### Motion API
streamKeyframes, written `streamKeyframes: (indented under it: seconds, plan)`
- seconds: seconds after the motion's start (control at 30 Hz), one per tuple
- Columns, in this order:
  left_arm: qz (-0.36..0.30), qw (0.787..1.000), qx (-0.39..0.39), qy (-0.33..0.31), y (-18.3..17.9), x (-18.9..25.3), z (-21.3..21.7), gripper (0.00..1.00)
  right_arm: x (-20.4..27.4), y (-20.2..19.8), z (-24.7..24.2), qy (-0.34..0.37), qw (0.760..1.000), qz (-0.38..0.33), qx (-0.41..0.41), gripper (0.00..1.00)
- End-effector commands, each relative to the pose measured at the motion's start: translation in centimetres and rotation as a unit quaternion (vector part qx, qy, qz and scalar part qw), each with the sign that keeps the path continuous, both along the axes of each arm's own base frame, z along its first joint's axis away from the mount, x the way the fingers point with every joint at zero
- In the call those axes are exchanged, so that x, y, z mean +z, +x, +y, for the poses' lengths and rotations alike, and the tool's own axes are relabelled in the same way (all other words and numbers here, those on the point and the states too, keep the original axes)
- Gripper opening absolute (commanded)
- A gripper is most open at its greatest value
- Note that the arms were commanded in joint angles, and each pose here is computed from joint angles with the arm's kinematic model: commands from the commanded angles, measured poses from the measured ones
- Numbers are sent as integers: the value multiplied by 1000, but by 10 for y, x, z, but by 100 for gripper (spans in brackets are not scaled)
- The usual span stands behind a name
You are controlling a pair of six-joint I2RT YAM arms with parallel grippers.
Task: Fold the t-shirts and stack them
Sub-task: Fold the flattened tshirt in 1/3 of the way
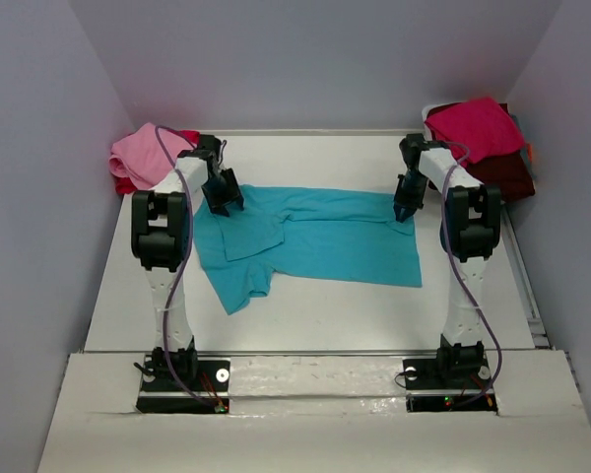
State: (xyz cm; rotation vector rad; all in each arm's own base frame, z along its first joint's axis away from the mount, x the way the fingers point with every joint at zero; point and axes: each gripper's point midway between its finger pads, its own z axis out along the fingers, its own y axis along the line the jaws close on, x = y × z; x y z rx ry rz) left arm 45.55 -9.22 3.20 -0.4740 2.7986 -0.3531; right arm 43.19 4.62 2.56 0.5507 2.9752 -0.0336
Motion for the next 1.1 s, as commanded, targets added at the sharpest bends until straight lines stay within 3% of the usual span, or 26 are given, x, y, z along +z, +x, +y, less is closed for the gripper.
streamKeyframes:
  seconds: [0.0, 0.7, 1.07]
  plan:
    - [0, 1000, 21, 1, 1, 3, 14, 59, 0, 8, -2, -1, 1000, -8, 1, 21]
    - [23, 997, 68, 9, 20, -19, 66, 60, -13, 34, -16, -48, 999, 3, 0, 21]
    - [21, 998, 60, 4, 40, -17, 69, 60, -11, 61, -15, -10, 1000, -15, -20, 22]
